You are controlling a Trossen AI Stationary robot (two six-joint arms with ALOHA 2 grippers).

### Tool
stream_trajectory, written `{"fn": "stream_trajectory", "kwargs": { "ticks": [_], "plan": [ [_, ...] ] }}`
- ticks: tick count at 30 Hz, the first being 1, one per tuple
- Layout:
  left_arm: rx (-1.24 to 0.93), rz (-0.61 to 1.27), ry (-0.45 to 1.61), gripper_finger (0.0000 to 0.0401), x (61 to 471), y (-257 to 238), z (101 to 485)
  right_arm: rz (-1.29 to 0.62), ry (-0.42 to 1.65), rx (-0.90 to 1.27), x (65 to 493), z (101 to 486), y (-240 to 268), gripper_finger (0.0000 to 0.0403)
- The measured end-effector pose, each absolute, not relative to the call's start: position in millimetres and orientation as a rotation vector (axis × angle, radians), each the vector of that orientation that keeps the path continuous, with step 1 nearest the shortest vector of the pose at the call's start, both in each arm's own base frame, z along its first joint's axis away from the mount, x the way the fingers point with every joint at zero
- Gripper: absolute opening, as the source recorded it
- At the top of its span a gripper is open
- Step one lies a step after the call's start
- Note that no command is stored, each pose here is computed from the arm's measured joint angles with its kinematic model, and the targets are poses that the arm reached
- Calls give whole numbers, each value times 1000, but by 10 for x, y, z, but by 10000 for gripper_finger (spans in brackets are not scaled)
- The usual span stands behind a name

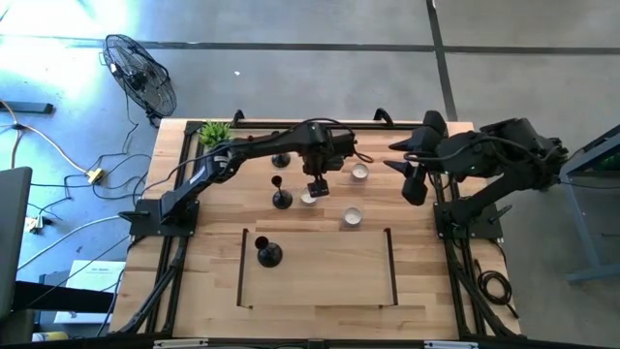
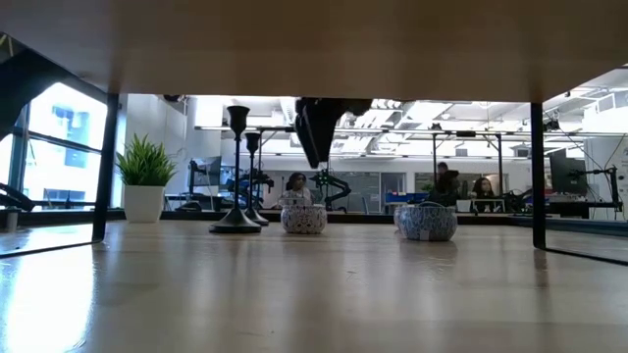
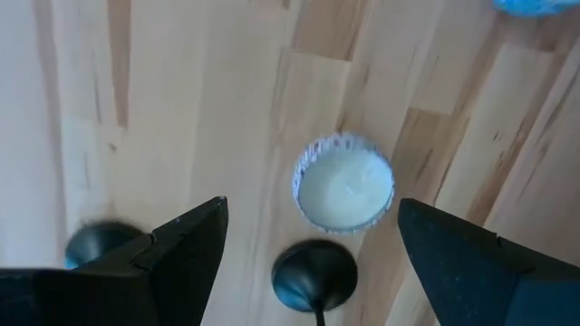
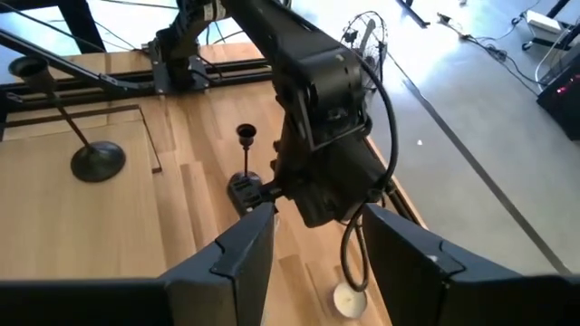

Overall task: Pick & Place candle stick holders
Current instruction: Put the red scented candle on the shelf

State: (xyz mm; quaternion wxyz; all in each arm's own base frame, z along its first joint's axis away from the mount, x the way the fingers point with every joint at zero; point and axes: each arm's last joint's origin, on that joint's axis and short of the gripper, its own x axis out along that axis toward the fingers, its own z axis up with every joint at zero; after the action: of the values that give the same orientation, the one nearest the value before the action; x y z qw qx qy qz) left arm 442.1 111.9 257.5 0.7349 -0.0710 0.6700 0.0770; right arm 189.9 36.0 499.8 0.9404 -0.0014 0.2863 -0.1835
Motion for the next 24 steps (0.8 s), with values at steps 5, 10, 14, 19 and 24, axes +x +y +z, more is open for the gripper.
{"fn": "stream_trajectory", "kwargs": {
  "ticks": [5,10,14,19,24],
  "plan": [
    [-226,219,1524,319,4389,1104,2536,-375,586,-7,1898,4998,359,165],
    [-249,252,1519,319,4411,1018,2539,-373,586,-6,1899,4997,360,165],
    [-209,259,1536,319,4438,891,2472,-355,589,26,1900,4995,367,165],
    [-205,239,1574,319,4449,783,2325,-338,592,56,1901,4992,374,165],
    [-212,238,1570,319,4465,801,2175,-332,593,65,1902,4992,376,165]
  ]
}}
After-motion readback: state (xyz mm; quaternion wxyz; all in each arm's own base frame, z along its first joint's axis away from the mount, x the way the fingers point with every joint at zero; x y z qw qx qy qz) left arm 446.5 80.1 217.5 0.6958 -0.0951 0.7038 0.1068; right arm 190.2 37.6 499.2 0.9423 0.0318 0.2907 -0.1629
